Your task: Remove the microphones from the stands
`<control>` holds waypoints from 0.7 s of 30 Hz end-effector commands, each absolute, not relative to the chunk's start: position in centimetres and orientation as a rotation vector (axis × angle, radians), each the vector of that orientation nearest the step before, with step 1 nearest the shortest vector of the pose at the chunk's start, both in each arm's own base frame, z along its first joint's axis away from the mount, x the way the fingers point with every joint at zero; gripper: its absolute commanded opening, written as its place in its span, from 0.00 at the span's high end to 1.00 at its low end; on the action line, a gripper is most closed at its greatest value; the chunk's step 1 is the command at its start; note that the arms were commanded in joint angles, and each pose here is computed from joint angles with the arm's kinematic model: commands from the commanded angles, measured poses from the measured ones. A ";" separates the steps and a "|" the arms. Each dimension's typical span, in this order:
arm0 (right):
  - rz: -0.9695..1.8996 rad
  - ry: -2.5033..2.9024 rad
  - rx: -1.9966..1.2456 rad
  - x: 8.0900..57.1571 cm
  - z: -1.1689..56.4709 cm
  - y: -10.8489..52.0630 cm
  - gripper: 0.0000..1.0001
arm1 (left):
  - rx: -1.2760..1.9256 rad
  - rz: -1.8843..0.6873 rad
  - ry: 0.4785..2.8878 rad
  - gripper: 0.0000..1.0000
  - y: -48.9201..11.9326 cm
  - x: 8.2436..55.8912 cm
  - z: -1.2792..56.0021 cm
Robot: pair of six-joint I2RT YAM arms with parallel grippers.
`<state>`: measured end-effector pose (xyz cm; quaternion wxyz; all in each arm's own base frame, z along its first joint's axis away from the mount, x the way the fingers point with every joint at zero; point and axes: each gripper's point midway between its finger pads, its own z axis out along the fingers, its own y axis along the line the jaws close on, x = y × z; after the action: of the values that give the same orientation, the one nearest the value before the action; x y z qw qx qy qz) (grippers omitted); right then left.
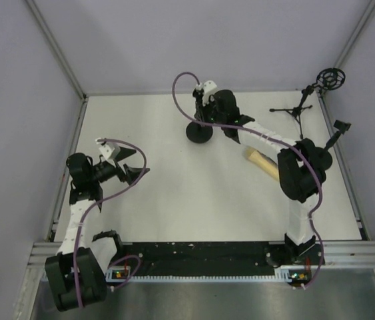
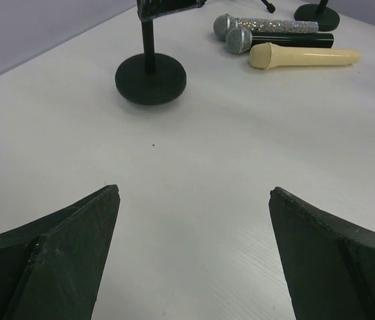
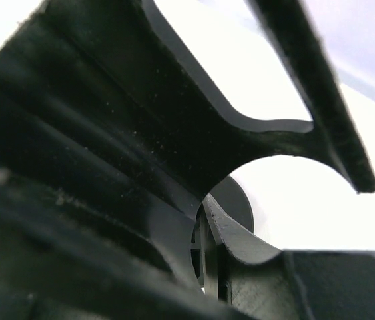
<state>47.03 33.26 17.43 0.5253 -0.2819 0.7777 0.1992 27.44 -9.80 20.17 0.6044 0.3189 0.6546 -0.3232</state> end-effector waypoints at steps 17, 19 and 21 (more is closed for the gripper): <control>0.276 1.719 -0.241 64.2 21.6 16.8 0.78 | 0.687 -0.679 1.519 0.01 -7.4 28.6 20.2; 0.263 1.725 -0.229 64.6 21.1 16.2 0.78 | 0.684 -0.679 1.520 0.01 -7.4 28.6 20.3; 0.247 1.736 -0.219 64.9 20.5 15.5 0.77 | 0.683 -0.683 1.521 0.01 -7.4 28.6 20.2</control>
<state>62.28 16.07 14.69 0.5626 -0.1140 0.8118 0.1070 28.34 -7.64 19.49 0.6081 0.2865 0.6738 -0.3068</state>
